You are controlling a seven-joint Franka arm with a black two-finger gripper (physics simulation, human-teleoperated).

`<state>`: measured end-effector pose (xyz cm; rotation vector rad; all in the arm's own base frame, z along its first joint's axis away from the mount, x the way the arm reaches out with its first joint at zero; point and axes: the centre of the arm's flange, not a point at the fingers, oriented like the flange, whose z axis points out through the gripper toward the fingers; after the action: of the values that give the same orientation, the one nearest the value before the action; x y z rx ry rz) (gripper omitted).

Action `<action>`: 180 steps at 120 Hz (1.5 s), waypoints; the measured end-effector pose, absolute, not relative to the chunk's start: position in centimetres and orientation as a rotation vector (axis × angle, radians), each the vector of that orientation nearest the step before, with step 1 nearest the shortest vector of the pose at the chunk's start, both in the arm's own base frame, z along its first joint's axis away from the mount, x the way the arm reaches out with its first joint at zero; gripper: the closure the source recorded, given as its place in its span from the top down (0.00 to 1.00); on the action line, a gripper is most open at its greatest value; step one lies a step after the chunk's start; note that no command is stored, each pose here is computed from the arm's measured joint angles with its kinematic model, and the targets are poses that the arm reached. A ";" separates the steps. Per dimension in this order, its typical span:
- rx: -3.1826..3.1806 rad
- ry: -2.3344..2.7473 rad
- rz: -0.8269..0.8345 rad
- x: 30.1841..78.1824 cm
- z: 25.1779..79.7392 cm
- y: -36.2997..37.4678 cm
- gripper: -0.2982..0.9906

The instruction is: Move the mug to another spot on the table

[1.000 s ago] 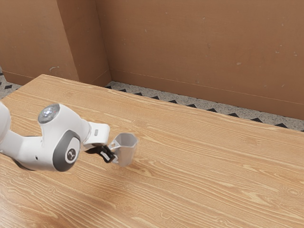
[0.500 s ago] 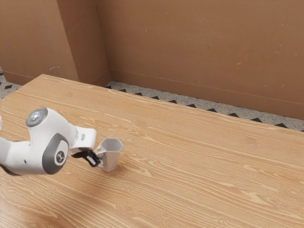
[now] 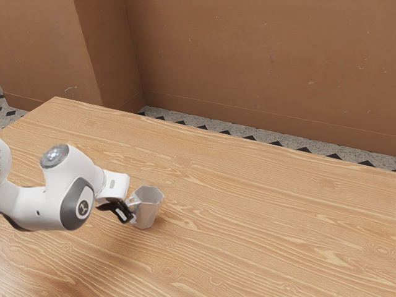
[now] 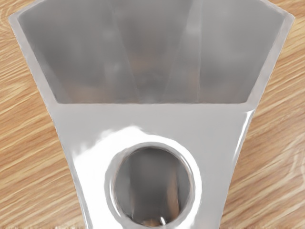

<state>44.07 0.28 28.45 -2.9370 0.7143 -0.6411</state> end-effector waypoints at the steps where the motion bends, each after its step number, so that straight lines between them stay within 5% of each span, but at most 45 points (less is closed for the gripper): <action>1: -2.937 0.714 -0.640 44.1 28.4 0.3 0.24; 91: -3.033 0.613 -0.532 43.1 28.0 3.2 0.66; 124: -3.121 0.643 -0.494 42.3 31.2 2.6 0.74; 156: -3.136 0.776 -0.490 44.1 42.5 1.6 0.76; 180: -3.030 0.880 -0.429 55.0 56.4 -1.1 0.77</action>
<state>54.99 -1.11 56.36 -3.0298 0.8795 -0.4288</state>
